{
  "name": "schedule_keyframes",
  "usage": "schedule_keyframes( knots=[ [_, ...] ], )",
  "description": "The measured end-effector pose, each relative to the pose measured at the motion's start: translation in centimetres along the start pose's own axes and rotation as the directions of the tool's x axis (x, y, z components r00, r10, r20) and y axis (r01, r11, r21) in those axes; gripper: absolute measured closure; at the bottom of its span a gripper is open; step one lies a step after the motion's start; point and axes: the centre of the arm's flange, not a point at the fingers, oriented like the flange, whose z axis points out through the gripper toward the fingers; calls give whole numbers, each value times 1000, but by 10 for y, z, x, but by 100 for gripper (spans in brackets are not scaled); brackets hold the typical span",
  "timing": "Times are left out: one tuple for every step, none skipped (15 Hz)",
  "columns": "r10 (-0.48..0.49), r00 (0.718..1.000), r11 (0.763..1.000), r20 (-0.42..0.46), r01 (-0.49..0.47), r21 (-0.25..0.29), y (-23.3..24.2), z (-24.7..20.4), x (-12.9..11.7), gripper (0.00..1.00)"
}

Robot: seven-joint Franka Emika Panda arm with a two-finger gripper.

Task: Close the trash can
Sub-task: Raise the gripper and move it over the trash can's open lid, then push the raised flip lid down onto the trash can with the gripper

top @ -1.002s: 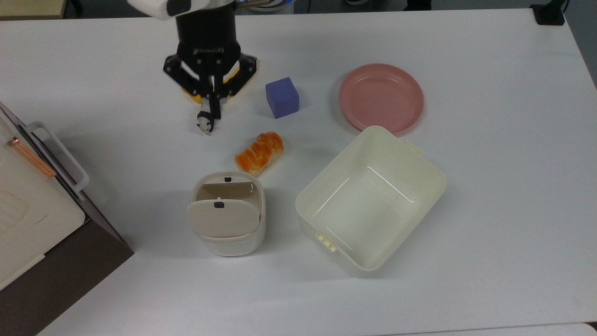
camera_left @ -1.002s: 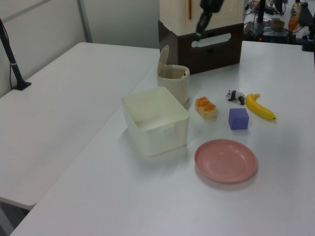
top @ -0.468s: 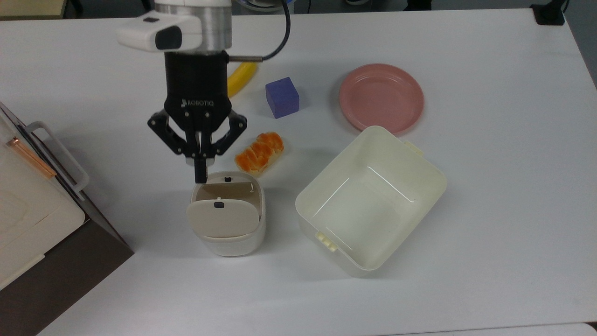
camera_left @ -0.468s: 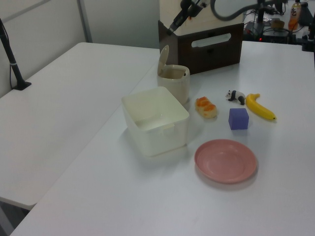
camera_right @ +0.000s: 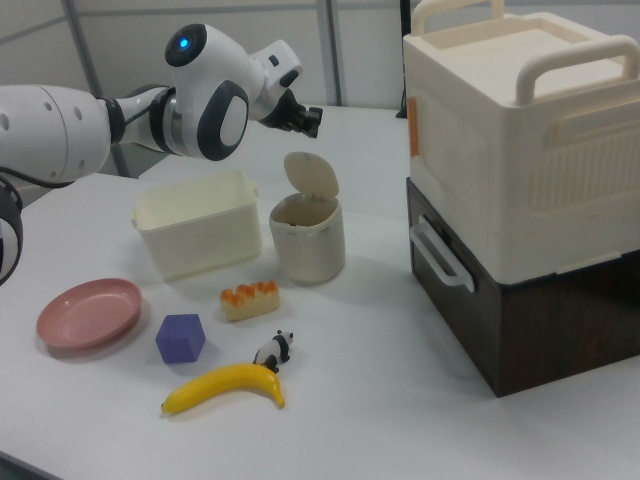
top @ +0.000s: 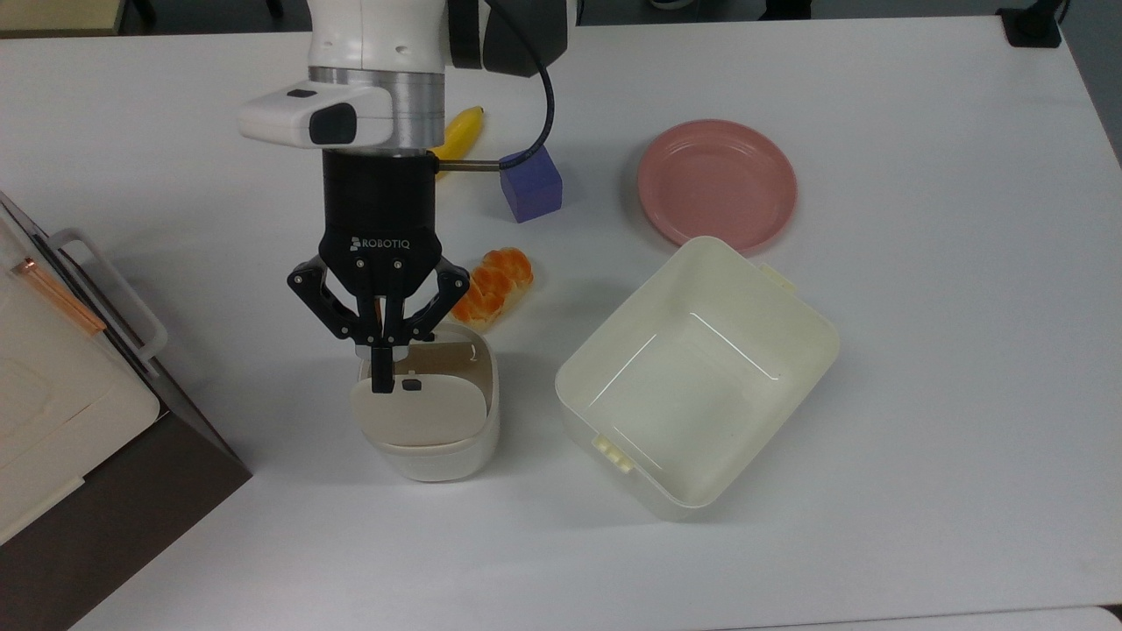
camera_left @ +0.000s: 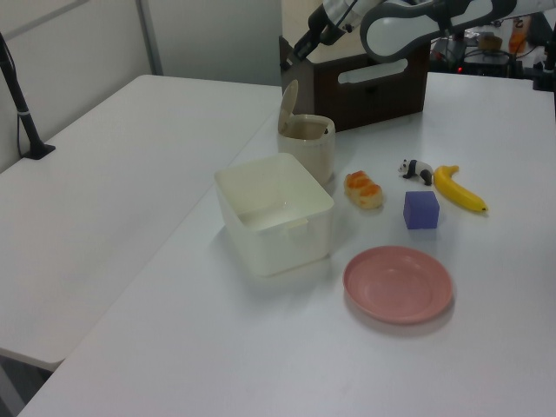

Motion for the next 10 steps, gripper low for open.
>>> schedule_keyframes(
  knots=[
    [0,1000,1000,1,0,0,0,1,0,99],
    [0,1000,1000,1,0,0,0,2,0,99],
    [0,1000,1000,0,0,0,0,2,0,99],
    [0,1000,1000,0,0,0,0,2,0,99],
    [0,1000,1000,0,0,0,0,2,0,99],
    [0,1000,1000,0,0,0,0,2,0,99],
    [-1,1000,1000,1,1,1,-1,2,0,99],
    [-1,1000,1000,5,1,2,-1,3,-1,99],
    [-1,1000,1000,15,1,3,-2,5,-3,99],
    [-1,1000,1000,28,1,3,-1,8,-5,99]
  ],
)
